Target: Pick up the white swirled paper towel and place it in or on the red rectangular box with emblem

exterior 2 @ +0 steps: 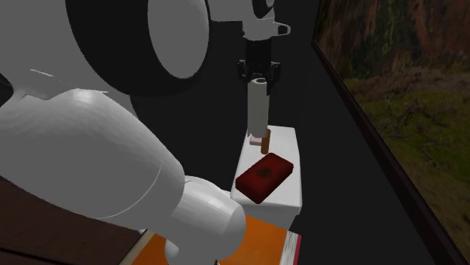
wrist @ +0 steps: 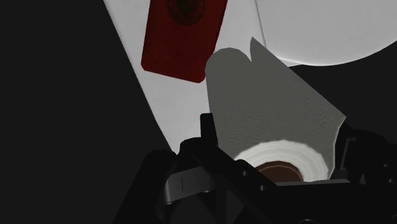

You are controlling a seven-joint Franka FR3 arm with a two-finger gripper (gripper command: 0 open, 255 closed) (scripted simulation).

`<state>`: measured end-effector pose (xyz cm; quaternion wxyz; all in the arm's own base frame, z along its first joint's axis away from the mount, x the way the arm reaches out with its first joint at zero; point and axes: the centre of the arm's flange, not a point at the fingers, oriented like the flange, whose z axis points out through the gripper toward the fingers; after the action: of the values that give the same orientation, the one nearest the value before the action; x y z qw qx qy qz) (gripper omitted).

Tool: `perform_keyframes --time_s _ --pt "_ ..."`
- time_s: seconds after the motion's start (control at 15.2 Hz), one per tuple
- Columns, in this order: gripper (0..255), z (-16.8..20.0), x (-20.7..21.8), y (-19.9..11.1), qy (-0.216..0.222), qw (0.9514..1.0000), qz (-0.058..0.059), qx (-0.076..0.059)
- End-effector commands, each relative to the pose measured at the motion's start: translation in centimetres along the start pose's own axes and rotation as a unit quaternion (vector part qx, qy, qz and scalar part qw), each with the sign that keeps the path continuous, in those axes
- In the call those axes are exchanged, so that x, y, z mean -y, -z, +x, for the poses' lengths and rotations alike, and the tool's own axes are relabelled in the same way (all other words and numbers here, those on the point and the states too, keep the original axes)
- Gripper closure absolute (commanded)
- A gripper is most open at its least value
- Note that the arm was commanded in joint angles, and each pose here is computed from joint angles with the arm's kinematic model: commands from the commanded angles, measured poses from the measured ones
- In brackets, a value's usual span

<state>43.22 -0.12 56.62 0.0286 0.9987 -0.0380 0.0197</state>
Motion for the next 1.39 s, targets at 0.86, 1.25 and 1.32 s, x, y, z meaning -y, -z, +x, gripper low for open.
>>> perform_keyframes --time_s 0.86,1.25,1.32 --pt "255 -6.6 -5.9 -0.4 0.001 1.0 0.0 0.0" --pt "255 -6.7 -5.8 -3.6 0.001 1.0 0.0 0.0" --pt "255 -6.7 -5.7 -4.1 0.001 1.0 0.0 0.0"
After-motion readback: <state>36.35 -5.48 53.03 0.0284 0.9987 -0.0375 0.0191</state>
